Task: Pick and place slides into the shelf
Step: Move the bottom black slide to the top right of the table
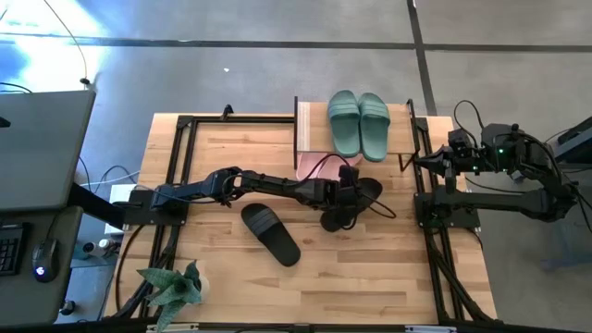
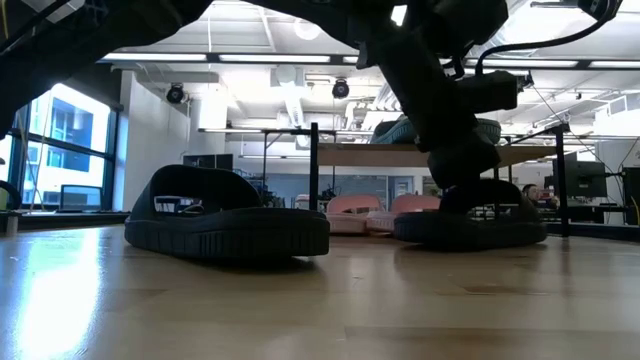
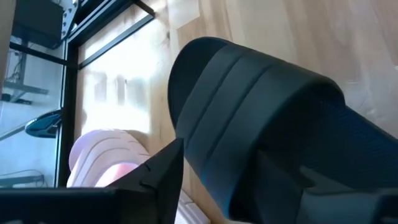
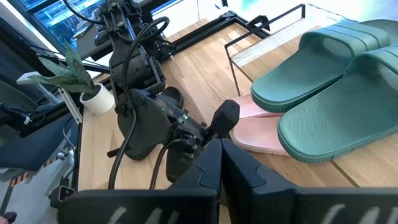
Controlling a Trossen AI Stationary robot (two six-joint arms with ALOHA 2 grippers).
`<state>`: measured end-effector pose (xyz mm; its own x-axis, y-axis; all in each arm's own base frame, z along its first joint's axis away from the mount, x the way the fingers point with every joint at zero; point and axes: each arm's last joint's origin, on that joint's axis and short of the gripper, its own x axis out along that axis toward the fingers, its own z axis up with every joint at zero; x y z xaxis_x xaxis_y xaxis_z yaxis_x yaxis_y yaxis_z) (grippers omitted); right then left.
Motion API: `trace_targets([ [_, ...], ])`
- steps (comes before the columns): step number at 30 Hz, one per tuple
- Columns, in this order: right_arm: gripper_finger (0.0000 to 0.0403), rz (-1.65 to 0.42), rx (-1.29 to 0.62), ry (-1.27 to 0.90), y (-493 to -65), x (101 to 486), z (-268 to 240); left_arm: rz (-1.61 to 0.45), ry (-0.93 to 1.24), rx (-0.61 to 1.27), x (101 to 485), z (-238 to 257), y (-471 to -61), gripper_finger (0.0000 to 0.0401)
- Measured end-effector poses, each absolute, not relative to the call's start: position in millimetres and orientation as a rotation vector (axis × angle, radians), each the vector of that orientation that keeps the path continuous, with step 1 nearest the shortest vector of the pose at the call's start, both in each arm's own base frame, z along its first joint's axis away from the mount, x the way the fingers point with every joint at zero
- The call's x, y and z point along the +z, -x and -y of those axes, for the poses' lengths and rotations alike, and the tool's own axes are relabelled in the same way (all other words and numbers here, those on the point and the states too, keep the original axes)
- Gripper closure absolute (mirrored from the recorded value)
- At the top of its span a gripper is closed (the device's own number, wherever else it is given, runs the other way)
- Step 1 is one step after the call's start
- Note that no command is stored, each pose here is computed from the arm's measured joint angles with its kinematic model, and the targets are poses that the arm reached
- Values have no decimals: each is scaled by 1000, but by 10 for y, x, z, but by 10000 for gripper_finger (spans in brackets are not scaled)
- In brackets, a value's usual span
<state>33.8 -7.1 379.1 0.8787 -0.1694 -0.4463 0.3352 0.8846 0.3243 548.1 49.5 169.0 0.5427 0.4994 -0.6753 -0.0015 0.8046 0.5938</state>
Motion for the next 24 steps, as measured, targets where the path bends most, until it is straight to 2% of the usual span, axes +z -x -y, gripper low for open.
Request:
trace_targets([
  [15, 401, -421, -271, -407, -338, 3792, 71, -952, -536, 337, 1689, -462, -5482, 219],
  [24, 401, -422, -271, -407, -338, 3791, 71, -974, -527, 298, 1669, -442, -5465, 190],
])
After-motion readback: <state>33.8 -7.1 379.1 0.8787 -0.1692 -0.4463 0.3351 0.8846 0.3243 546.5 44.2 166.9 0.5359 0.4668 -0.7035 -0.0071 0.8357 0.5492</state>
